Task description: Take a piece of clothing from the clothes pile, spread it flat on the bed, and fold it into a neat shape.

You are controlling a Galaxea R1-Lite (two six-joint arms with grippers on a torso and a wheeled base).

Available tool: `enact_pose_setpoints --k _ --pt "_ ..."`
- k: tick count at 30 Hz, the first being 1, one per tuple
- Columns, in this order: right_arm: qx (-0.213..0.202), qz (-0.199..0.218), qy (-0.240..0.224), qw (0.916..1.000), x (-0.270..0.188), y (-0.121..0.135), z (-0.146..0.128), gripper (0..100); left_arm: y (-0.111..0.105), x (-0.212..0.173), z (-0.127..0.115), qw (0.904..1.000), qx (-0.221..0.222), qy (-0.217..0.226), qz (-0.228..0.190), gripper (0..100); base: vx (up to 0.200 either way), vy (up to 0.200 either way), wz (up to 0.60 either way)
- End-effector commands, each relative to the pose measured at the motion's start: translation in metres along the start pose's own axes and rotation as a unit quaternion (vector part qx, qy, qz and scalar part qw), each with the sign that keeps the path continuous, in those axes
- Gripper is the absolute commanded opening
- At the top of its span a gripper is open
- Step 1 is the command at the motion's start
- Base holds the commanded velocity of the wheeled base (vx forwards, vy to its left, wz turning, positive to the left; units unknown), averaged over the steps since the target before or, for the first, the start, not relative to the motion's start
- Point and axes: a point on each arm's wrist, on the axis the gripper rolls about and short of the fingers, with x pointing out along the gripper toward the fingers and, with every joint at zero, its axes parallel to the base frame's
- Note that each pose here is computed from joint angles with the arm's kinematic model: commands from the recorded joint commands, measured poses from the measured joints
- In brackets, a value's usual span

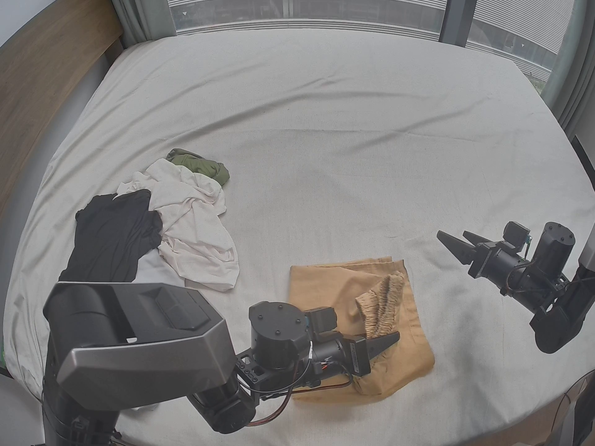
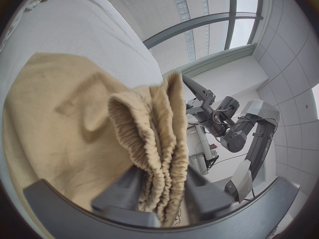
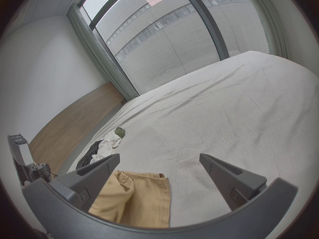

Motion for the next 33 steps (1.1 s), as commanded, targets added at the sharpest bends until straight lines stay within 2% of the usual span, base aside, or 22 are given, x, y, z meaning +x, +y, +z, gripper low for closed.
enact_pose_setpoints --k 1,10,17,22,23,26,30,33 --pt "0.0 0.001 0.0 1.0 0.0 0.0 0.0 100 -0.002 0.002 0.002 1.0 0.002 -0.005 -0.003 100 0.0 0.0 0.0" --pt "0.001 0.0 0.003 1.0 0.0 0.0 -0.001 100 -0.003 -0.002 0.006 0.9996 0.008 -0.025 0.011 100 0.0 0.0 0.0" --pt "0.001 -0.001 0.004 1.0 -0.001 0.0 -0.002 100 -0.013 -0.03 0.022 0.9983 0.011 -0.051 0.026 100 0.0 0.0 0.0" --pt "0.002 -0.002 0.007 1.0 -0.003 0.0 -0.003 100 -0.016 -0.067 0.043 0.9953 0.024 -0.084 0.043 100 0.0 0.0 0.0" --pt "0.004 -0.004 0.011 0.9999 -0.004 0.0 -0.004 100 -0.018 -0.083 0.057 0.9922 0.031 -0.113 0.041 100 0.0 0.0 0.0" --pt "0.007 -0.003 0.024 0.9997 -0.009 0.001 -0.009 100 -0.017 -0.111 0.08 0.9849 0.041 -0.159 0.054 100 0.0 0.0 0.0" --pt "0.006 0.0 0.027 0.9996 -0.011 0.003 -0.01 100 -0.019 -0.136 0.093 0.9802 0.047 -0.182 0.061 100 0.0 0.0 0.0" --pt "0.008 -0.003 0.037 0.9993 -0.017 0.004 -0.013 100 -0.018 -0.171 0.099 0.9765 0.049 -0.195 0.077 100 0.0 0.0 0.0"
